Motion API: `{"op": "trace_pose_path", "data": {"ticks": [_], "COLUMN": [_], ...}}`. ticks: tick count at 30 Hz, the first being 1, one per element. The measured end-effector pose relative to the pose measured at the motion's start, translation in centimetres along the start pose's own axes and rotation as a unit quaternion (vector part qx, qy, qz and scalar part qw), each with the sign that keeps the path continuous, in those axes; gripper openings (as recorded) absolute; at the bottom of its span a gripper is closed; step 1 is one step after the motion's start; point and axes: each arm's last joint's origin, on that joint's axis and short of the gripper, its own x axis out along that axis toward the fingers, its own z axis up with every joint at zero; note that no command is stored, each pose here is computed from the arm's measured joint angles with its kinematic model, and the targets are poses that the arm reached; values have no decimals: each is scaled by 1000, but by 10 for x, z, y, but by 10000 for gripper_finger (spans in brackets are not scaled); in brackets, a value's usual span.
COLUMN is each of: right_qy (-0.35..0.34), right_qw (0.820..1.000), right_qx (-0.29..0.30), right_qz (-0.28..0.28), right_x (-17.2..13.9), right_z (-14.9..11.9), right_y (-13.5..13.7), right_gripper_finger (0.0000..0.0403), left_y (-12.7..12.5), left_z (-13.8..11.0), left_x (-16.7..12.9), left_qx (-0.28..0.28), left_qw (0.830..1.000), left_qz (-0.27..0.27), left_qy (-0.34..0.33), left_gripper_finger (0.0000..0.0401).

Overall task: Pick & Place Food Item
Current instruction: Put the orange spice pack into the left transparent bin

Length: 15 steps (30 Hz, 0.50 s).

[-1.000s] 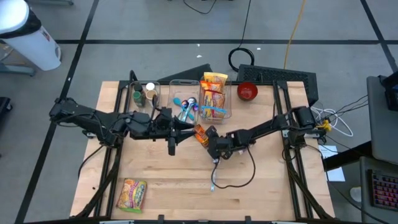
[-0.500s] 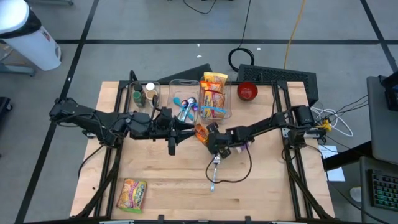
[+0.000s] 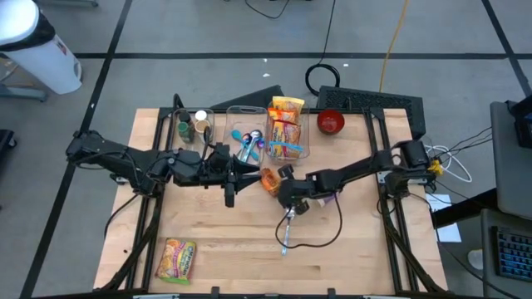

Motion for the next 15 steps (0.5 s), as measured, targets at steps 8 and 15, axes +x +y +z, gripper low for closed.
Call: {"op": "trace_pose_path", "data": {"ticks": [8,15], "right_qy": [-56,-91], "right_qw": [997,991], "right_qx": [59,98], "right_qz": [-1,7], "right_x": [-34,-66], "right_z": [10,11], "right_y": [-11,-21], "right_gripper_finger": [0,0], "left_y": [0,0], "left_z": [0,0], "left_x": [0,0], "left_qx": [2,2], "left_qw": [1000,1000], "left_qz": [0,0], "left_qy": [0,1], "left_gripper_finger": [150,150]}}
